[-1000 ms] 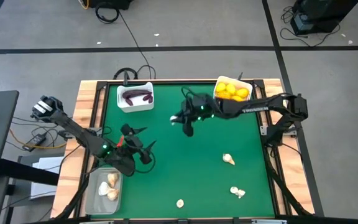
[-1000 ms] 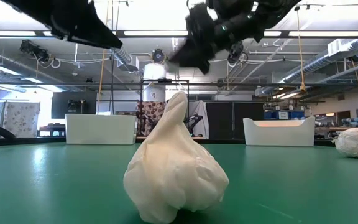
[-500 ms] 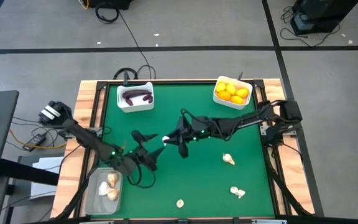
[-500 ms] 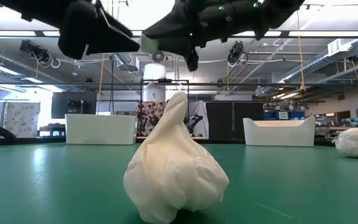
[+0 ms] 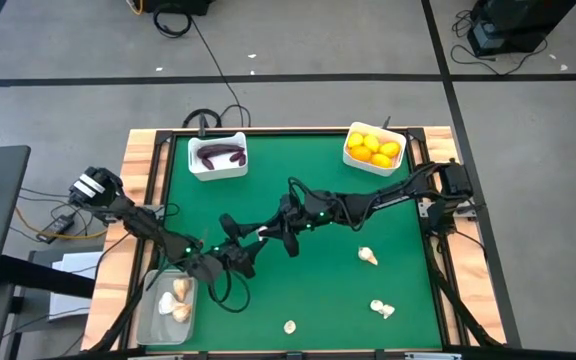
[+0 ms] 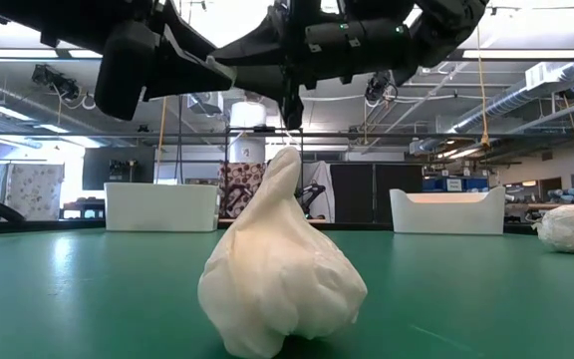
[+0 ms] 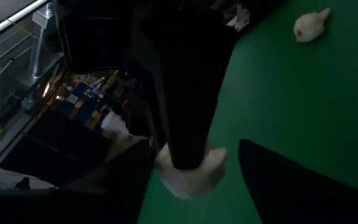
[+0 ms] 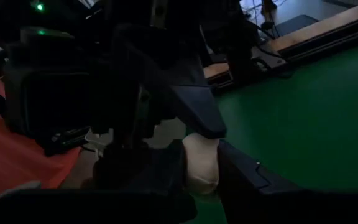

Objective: Sort produce into baskets
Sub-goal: Put the top right white garlic into the gray bin

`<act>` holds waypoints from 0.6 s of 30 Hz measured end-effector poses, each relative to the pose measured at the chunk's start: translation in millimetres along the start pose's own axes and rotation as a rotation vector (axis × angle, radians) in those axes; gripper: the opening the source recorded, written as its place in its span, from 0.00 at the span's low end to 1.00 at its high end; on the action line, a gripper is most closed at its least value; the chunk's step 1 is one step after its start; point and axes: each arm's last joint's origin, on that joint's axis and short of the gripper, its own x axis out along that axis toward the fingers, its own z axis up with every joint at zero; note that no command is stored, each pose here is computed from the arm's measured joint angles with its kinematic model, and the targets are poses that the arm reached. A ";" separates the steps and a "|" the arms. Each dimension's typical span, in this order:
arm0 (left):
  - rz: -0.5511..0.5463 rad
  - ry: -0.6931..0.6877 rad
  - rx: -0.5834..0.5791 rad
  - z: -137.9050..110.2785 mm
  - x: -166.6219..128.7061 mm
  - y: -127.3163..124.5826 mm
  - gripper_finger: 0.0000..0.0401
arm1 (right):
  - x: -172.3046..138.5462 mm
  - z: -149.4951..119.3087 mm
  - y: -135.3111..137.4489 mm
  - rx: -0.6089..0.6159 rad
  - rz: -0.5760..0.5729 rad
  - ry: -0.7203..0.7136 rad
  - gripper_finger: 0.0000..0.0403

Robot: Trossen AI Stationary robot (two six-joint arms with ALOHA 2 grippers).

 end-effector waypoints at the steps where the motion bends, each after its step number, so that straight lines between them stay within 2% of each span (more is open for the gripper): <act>1: 0.000 -0.001 -0.003 0.3 0.0 0.1 0.62 | 0.0 0.4 0.3 0.001 0.004 -0.003 0.23; 6: 0.027 0.014 -0.004 0.0 0.2 1.0 0.58 | 0.0 0.9 1.1 0.002 0.022 -0.004 0.24; 11: 0.059 0.009 -0.043 3.2 -1.0 3.4 0.46 | -0.1 2.1 3.1 -0.041 0.011 -0.024 0.27; 15: 0.071 -0.014 -0.038 8.5 -5.9 5.2 0.36 | -0.3 4.5 4.6 -0.070 -0.001 -0.046 0.36; 18: 0.128 0.030 -0.025 7.2 -7.6 6.1 0.34 | -1.0 5.9 4.3 -0.107 0.000 -0.051 0.44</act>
